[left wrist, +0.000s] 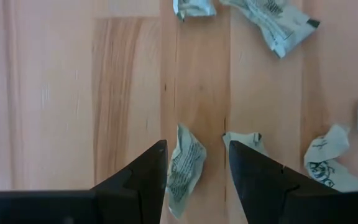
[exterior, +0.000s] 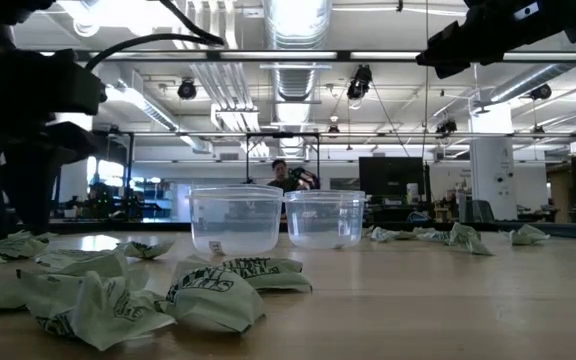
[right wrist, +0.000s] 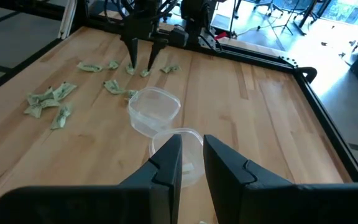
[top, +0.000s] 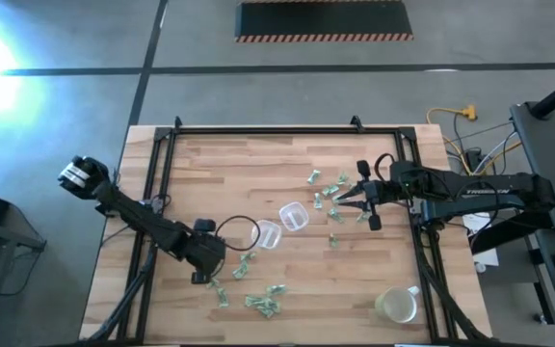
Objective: Pick and place items into bin
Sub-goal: Put the stevia packet into the left bin
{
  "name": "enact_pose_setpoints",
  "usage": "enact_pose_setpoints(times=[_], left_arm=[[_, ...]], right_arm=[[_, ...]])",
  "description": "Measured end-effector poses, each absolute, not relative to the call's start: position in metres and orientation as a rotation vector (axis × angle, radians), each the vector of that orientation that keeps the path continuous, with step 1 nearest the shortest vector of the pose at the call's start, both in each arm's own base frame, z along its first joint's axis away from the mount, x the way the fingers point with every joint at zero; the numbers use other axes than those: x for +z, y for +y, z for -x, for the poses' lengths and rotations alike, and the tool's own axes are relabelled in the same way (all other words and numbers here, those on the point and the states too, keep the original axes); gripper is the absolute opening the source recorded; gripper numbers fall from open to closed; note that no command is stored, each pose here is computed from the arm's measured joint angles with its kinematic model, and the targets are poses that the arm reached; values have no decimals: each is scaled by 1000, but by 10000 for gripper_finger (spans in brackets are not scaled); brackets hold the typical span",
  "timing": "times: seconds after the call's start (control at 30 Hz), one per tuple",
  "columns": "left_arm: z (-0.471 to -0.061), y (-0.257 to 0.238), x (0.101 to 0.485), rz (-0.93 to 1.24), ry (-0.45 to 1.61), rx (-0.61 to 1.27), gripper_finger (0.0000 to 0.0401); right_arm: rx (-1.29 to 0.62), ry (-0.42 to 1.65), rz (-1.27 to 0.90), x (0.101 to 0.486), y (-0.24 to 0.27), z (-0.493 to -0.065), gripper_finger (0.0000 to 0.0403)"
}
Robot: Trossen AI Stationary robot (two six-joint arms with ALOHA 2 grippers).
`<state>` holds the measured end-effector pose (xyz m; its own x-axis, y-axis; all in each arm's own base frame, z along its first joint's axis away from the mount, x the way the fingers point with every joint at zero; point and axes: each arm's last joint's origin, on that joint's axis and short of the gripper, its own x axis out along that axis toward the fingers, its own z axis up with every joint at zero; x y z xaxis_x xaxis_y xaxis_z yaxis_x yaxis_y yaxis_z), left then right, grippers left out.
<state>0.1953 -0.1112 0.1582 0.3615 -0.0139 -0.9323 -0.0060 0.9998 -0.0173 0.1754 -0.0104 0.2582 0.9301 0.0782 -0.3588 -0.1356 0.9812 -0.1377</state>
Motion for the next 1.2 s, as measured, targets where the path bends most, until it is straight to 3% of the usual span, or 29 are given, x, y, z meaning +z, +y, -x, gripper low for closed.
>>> enact_pose_setpoints(times=[0.13,0.87,1.2], left_arm=[[-195,-111,155,11,1214,2,148],[-196,-110,145,-31,1231,70,6],[-211,-111,202,-187,1082,225,0]], right_arm=[[110,359,162,258,-10,-175,57],[103,374,116,254,-10,-175,57],[106,407,116,251,-10,-174,57]])
